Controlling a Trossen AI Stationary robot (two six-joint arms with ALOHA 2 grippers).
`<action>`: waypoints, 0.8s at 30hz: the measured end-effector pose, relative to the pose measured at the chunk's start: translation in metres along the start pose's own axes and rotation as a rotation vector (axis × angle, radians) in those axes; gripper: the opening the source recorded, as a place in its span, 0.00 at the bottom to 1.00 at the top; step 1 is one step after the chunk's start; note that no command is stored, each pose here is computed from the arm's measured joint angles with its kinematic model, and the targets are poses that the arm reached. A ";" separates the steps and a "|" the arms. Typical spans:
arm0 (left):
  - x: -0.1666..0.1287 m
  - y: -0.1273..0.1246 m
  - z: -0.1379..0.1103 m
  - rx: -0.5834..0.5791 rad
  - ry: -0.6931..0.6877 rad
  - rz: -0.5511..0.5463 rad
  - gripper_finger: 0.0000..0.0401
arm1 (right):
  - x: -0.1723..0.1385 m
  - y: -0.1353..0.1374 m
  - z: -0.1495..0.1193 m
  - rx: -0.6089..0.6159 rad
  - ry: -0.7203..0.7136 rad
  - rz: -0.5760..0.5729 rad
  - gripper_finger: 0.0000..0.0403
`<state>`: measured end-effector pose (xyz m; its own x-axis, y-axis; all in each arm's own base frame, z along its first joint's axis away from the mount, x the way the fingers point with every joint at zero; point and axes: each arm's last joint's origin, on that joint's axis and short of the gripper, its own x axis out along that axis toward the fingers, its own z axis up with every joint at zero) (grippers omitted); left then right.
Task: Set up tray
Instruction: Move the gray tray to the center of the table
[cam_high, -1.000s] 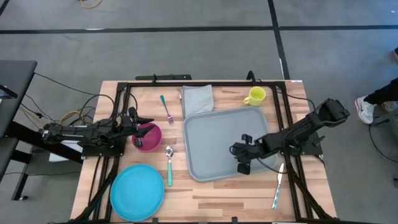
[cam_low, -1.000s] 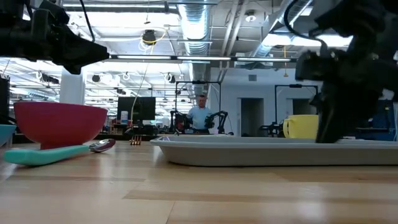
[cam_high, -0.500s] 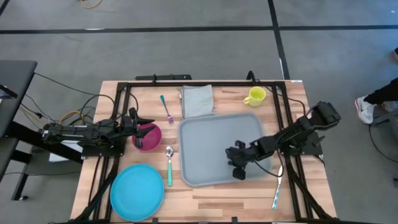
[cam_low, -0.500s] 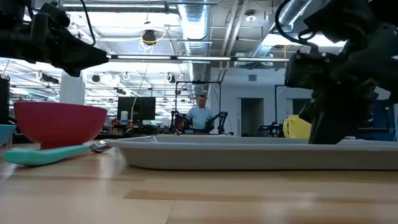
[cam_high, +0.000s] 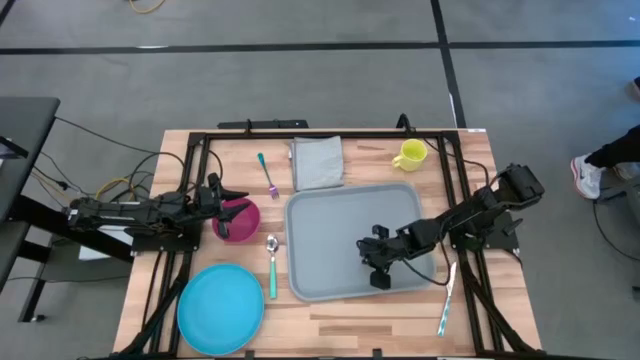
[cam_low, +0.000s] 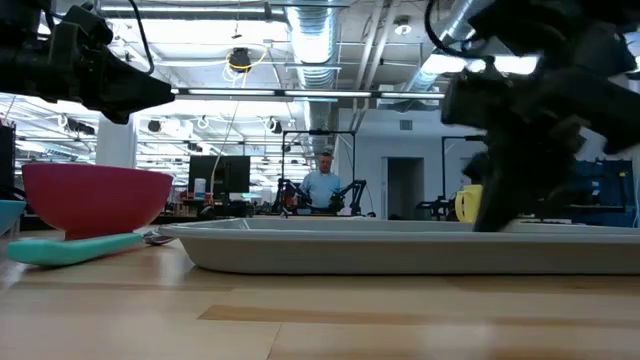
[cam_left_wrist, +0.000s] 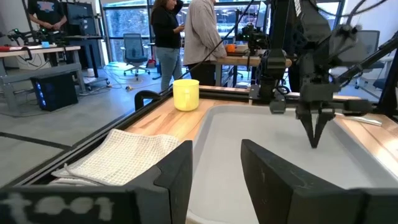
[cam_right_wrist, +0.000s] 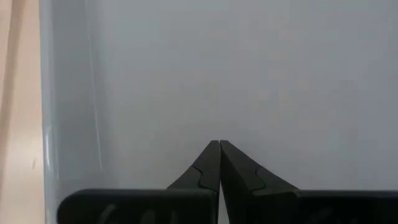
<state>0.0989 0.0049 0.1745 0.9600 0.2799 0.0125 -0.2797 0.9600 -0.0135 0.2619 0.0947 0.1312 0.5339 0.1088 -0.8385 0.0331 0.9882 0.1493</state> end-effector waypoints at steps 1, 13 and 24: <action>0.000 0.000 0.000 0.001 0.005 0.000 0.32 | -0.003 0.000 0.002 -0.014 0.004 -0.009 0.00; 0.000 0.000 -0.003 0.008 0.033 0.000 0.32 | -0.020 -0.026 -0.018 0.007 0.245 -0.284 0.00; 0.000 0.000 -0.003 -0.002 0.035 0.000 0.32 | -0.007 -0.034 -0.019 0.113 0.209 -0.068 0.00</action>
<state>0.0989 0.0049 0.1711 0.9599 0.2793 -0.0227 -0.2797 0.9600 -0.0157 0.2409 0.0629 0.1225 0.3409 0.0738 -0.9372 0.1637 0.9770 0.1364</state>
